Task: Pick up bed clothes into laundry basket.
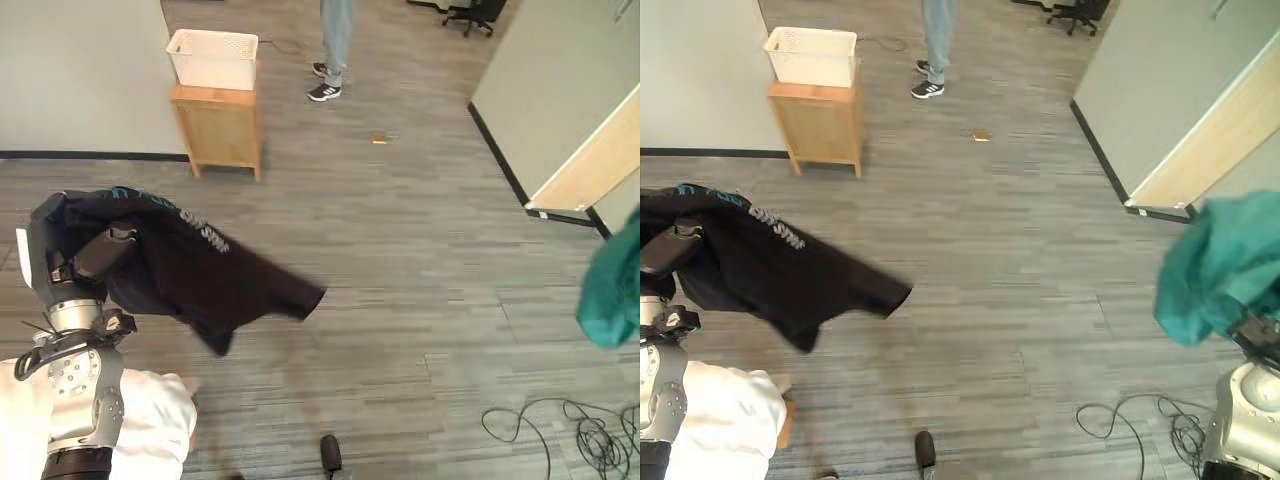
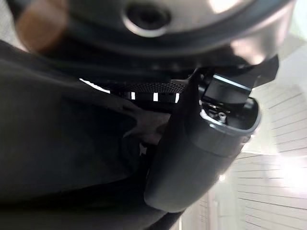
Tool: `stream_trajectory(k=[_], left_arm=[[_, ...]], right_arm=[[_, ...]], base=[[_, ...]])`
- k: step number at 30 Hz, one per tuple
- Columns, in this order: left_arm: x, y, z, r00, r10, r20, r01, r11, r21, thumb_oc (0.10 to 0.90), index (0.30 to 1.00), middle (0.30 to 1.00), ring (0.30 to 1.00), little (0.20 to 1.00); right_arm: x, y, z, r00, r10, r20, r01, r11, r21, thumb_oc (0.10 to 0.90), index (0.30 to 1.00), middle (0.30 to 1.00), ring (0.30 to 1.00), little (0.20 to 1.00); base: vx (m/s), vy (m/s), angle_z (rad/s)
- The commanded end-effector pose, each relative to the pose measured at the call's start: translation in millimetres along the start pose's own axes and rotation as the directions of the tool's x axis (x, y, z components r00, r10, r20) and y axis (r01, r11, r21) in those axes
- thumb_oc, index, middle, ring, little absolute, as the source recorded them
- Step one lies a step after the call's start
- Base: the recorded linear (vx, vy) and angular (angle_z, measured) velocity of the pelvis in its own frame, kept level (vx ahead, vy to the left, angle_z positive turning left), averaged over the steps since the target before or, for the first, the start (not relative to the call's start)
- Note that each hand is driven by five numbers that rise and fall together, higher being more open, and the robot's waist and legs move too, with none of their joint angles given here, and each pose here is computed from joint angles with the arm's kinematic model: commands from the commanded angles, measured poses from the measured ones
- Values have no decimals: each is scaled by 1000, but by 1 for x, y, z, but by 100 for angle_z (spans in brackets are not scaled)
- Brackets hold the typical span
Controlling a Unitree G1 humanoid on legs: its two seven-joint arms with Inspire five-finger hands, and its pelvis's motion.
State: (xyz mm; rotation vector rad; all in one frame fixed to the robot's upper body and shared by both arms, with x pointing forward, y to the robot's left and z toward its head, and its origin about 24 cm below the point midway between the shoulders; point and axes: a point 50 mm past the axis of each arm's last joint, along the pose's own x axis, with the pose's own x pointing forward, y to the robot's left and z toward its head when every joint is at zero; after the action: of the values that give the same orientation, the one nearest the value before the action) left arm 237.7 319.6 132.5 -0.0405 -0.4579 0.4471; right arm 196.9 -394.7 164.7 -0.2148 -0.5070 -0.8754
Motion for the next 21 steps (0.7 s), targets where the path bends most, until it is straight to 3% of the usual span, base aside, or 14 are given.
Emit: stream_trajectory(k=[1,4,12,13,18,21], left_arm=[[21,3,69,939,-6,344,3,1000,10,400,300,300,300,300],[21,-3,70,940,-44,339,50,999,-11,400,300,300,300,300],[18,-2,57,959,-48,278,55,998,-17,400,300,300,300,300],[-5,-32,-17,988,-154,-23,154,988,4,400,300,300,300,300],[-17,-40,-37,980,-166,-111,162,986,-46,400,300,300,300,300],[-24,-45,-46,968,-190,-164,177,980,-88,400,300,300,300,300]], right_arm=[[20,11,48,967,122,225,-153,980,129,400,300,300,300,300],[-3,24,29,958,258,125,-280,935,219,400,300,300,300,300],[-28,39,8,952,307,24,-301,914,271,400,300,300,300,300],[-55,30,-20,973,203,-106,-178,962,206,400,300,300,300,300],[-69,32,-32,956,236,-173,-190,950,246,400,300,300,300,300],[-58,42,-30,940,298,-167,-263,943,205,400,300,300,300,300]], base=[[-2,13,-32],[-69,94,-19],[-8,119,3],[89,72,1],[169,-105,2],[115,-62,-11]])
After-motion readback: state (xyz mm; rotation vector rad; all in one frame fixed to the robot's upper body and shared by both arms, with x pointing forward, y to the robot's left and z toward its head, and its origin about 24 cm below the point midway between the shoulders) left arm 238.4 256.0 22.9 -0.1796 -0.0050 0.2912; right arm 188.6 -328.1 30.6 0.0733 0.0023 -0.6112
